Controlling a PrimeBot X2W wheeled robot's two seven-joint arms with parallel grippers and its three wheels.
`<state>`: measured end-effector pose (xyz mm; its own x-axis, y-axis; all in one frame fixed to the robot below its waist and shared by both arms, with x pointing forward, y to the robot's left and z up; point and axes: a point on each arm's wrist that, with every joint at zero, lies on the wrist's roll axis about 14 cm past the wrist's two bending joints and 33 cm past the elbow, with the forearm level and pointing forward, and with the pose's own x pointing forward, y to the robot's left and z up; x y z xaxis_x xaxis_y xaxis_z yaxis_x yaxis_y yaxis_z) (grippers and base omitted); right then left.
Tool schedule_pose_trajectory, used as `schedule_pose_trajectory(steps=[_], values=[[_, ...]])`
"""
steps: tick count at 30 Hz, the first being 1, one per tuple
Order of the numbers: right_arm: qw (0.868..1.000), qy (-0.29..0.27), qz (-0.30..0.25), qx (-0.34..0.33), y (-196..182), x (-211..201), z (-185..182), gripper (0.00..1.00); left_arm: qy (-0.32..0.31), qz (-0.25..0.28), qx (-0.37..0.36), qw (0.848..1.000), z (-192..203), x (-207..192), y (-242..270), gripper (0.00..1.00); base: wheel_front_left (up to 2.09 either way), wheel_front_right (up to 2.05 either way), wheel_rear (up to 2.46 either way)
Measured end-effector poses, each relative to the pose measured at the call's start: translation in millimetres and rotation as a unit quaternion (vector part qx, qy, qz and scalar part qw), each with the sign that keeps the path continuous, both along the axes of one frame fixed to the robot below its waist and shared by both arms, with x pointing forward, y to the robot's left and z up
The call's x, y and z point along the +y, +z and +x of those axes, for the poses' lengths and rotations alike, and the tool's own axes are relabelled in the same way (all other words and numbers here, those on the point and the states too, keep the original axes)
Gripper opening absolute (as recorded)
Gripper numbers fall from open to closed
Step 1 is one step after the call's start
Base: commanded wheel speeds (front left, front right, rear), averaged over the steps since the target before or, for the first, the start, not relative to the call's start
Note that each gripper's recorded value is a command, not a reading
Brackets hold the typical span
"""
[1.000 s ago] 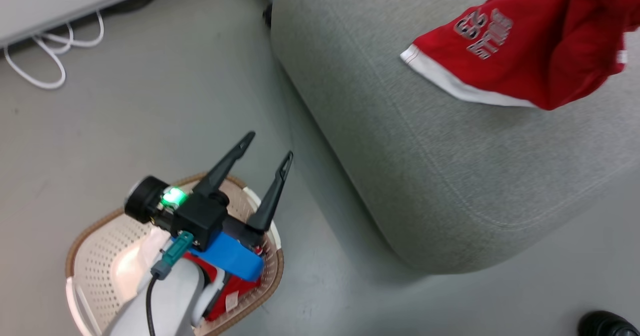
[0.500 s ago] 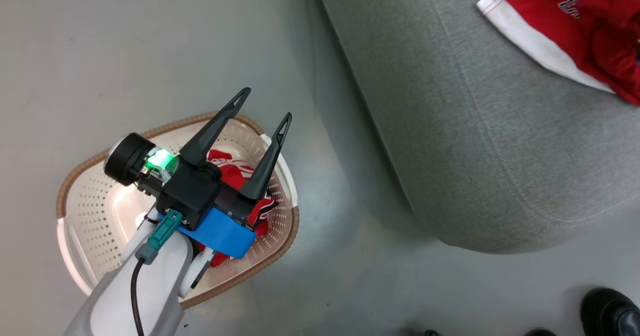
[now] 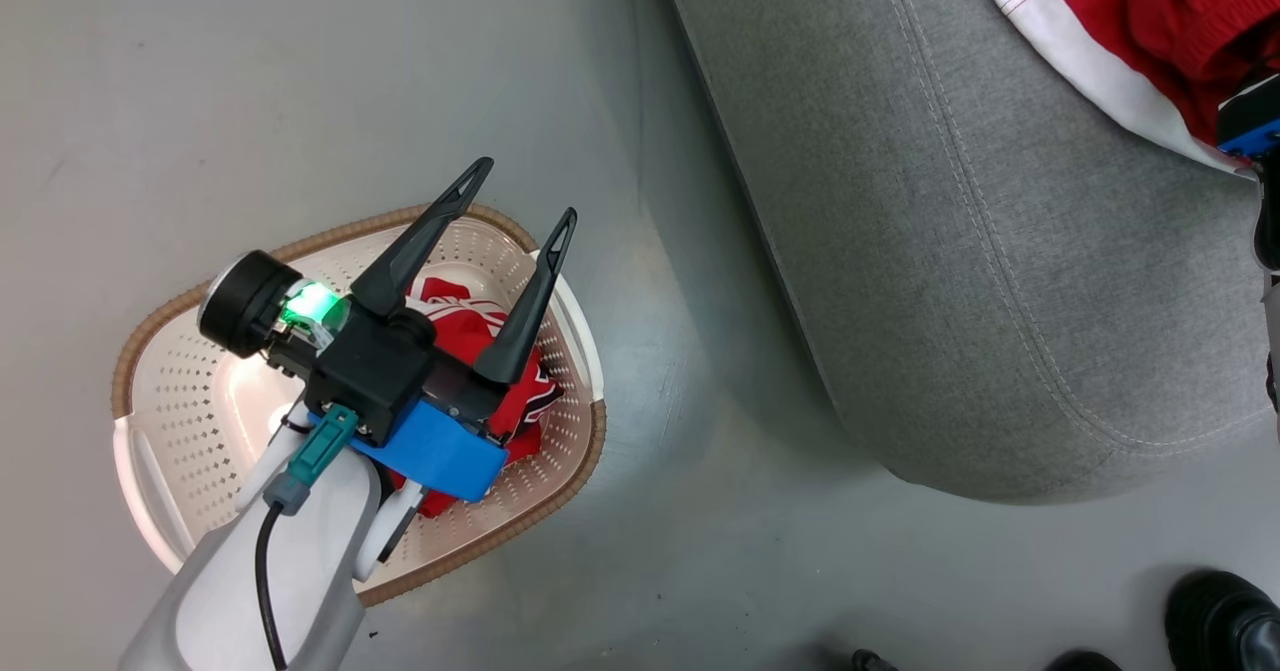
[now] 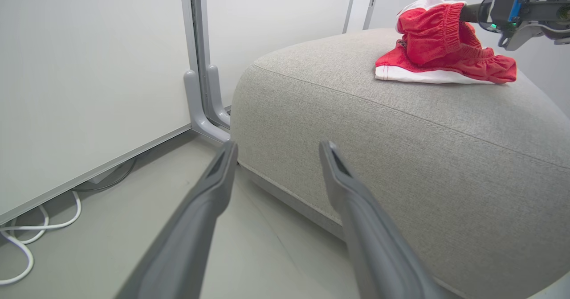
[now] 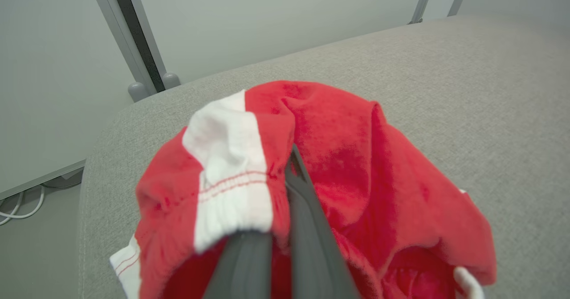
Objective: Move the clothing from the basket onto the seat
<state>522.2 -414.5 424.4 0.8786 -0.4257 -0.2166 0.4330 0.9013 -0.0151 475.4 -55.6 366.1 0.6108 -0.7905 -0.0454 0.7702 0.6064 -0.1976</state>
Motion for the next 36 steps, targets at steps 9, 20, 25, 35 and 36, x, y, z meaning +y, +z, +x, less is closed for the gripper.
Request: schedule_pose_trajectory(steps=[9,20,25,35,36], values=[[1.0,0.012,-0.007,0.003,4.2,4.6,0.1,1.0,0.004,-0.004,-0.005,1.0,0.6,-2.2,8.7,1.0,0.0,0.0,0.0],[1.0,0.022,-0.004,0.005,4.9,12.6,-14.3,1.0,0.008,-0.009,-0.011,1.0,-1.6,-4.2,23.8,1.0,0.0,0.0,0.0],[0.999,0.036,-0.007,0.007,8.4,21.1,-30.3,1.0,0.012,-0.015,-0.012,1.0,-10.6,-5.7,38.6,1.0,0.0,0.0,0.0],[0.997,0.068,-0.002,-0.024,29.8,47.3,-69.7,1.0,0.05,-0.024,-0.01,0.998,-36.5,6.3,74.7,1.0,0.0,0.0,0.0],[0.997,0.074,0.001,-0.031,32.4,53.3,-72.8,1.0,0.058,-0.023,-0.01,0.998,-39.1,9.9,77.8,1.0,0.0,0.0,0.0]])
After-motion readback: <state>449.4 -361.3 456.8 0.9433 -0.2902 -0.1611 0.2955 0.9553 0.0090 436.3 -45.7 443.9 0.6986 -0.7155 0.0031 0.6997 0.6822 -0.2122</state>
